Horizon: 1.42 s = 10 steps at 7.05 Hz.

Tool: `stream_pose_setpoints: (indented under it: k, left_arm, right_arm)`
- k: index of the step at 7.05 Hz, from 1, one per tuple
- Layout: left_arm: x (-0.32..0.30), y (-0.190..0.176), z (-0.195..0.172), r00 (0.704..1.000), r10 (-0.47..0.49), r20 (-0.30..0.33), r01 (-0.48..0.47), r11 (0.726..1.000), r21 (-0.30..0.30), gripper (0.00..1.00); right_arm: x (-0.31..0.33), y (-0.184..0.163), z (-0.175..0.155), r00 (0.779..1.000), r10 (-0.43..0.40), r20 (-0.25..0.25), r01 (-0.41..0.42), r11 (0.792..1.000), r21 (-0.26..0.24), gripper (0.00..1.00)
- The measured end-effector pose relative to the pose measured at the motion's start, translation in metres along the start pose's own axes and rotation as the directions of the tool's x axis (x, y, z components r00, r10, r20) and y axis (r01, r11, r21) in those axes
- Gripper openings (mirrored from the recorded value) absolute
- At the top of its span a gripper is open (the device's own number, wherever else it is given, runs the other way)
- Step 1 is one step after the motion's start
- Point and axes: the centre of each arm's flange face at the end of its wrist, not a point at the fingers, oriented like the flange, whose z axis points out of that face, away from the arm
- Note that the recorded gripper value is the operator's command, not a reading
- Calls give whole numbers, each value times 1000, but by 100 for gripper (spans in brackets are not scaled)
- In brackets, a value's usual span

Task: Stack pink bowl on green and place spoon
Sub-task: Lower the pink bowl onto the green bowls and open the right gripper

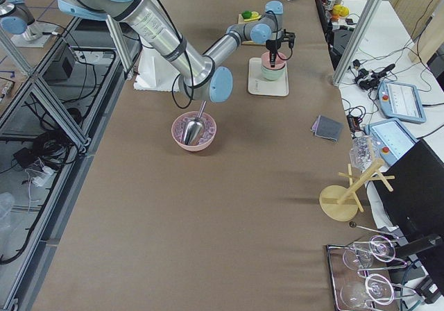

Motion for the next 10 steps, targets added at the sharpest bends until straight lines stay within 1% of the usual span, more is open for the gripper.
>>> stream_pose_setpoints:
  k: [3,4,5,7,8,9,10]
  left_arm:
    - [0,0,0,1000,-1,0,1,1000,0,98]
    - [0,0,0,1000,-1,0,1,1000,0,98]
    - [0,0,0,1000,-1,0,1,1000,0,98]
    - [0,0,0,1000,-1,0,1,1000,0,98]
    - [1,-2,-1,1000,-10,-1,10,1000,1,98]
    - [4,-5,2,998,-55,-3,55,999,-1,98]
    - [12,-8,10,991,-132,-11,132,991,-4,98]
  right_arm:
    - [-3,-1,10,1000,-1,-18,1,1000,-7,0]
    - [-3,-1,11,1000,-2,-21,1,1000,-4,67]
    - [-3,-1,10,1000,8,-20,-7,1000,3,100]
    - [-4,-5,6,998,65,-7,-65,998,26,100]
    - [-2,-12,0,998,70,5,-70,997,26,100]
    - [8,-27,-11,998,62,20,-62,998,7,100]
    - [20,-46,-26,998,55,39,-55,998,-8,100]
